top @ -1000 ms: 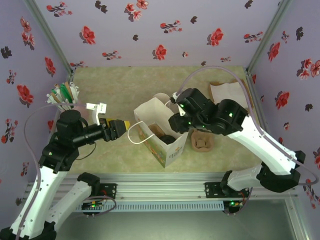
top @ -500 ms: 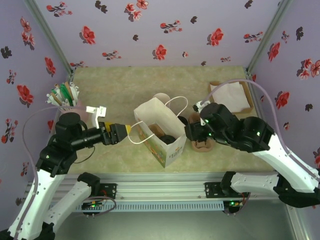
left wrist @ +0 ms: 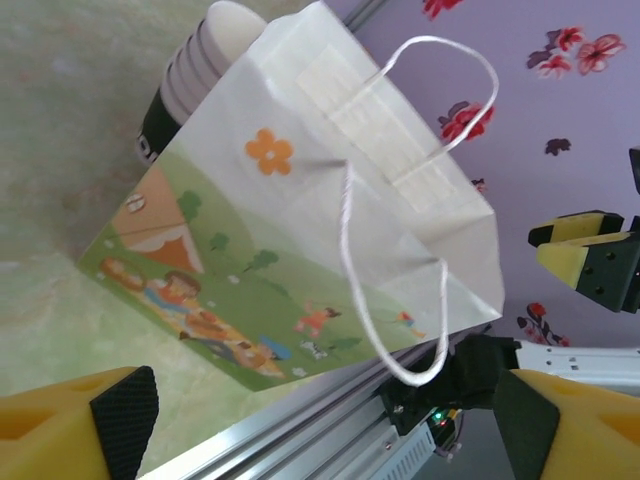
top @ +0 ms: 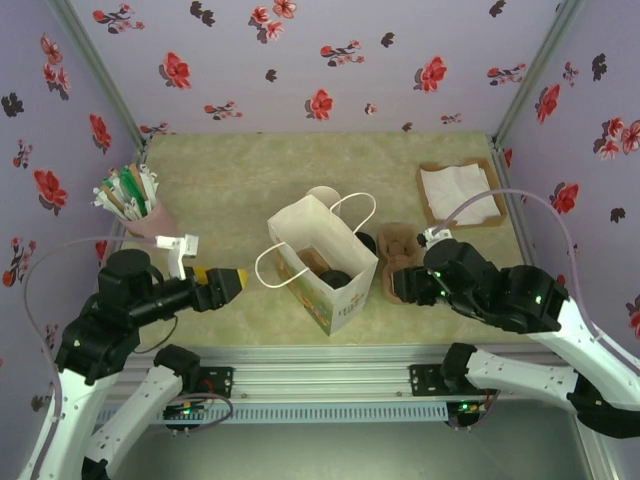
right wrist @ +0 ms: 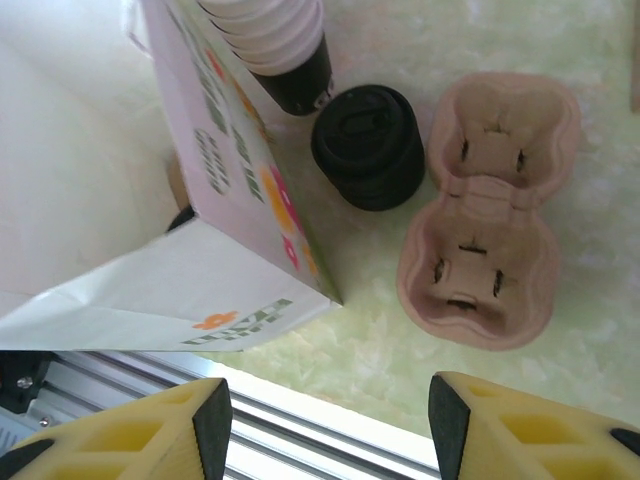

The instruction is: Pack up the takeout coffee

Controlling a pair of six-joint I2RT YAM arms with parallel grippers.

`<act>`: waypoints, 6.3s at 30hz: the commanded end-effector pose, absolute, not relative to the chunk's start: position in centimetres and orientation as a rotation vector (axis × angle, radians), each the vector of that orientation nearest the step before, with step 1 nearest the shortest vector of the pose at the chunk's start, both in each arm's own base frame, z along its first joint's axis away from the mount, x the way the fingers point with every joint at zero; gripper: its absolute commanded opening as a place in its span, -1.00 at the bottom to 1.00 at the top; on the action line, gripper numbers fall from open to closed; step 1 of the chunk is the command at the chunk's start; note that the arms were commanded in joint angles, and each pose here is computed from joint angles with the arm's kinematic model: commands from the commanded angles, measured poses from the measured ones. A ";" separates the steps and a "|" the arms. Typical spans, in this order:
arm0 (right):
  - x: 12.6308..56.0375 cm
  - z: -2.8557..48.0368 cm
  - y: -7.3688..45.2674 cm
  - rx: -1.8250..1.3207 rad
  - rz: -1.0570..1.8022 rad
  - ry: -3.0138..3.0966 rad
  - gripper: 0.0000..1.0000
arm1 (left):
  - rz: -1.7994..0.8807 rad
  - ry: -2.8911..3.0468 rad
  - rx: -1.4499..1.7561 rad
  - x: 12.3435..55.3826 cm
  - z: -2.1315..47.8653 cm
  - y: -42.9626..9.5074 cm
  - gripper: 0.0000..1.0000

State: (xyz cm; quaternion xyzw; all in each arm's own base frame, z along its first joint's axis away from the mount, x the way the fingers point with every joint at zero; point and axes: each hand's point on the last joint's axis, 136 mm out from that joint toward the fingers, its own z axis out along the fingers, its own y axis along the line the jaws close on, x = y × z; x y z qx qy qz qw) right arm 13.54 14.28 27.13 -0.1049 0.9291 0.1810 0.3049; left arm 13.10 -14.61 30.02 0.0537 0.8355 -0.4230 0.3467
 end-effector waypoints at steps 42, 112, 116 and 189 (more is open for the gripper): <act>14.2 12.9 20.3 -0.114 0.659 2.678 0.12 | -1.300 2.224 -0.296 22.3 15.4 -20.5 -0.03; 16.0 21.7 19.3 -0.112 0.702 2.395 0.68 | -0.449 2.363 -0.300 26.8 26.4 -6.5 0.99; 16.3 21.4 19.9 -0.155 0.686 2.394 0.70 | -0.302 2.377 -0.317 27.7 28.1 -4.1 0.98; 29.1 30.9 48.1 -0.478 1.009 2.297 -1.00 | -0.500 2.429 -0.351 24.1 24.2 -4.9 0.98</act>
